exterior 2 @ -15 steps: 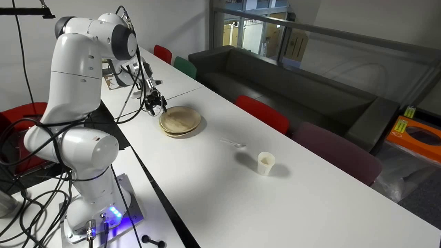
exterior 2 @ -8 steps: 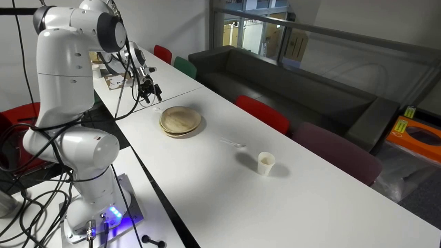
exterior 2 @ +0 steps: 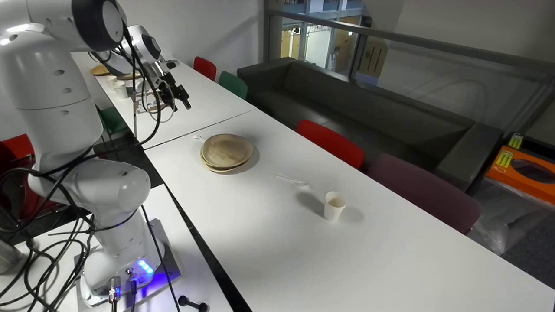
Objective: Put the right plate on the left stacked plates
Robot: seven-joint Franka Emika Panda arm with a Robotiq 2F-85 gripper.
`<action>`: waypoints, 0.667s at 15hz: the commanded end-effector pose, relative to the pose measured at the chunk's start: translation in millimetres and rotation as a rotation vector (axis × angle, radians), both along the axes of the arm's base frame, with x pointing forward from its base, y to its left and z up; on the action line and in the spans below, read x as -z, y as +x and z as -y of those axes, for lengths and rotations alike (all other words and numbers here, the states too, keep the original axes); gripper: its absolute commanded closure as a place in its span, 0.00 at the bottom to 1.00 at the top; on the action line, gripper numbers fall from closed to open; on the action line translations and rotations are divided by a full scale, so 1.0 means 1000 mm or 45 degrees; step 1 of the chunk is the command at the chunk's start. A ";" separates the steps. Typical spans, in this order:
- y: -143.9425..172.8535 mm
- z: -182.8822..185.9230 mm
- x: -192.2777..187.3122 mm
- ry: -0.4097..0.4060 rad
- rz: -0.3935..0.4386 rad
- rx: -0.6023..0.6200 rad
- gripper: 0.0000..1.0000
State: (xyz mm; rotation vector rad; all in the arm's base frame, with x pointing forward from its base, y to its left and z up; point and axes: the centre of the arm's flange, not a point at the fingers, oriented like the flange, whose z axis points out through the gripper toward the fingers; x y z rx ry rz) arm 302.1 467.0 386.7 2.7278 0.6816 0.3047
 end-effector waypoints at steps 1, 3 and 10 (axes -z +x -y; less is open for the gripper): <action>-0.009 0.070 -0.057 0.032 0.062 0.156 0.00; 0.007 0.103 -0.078 0.055 0.057 0.252 0.00; 0.076 0.248 -0.122 0.231 0.004 0.604 0.00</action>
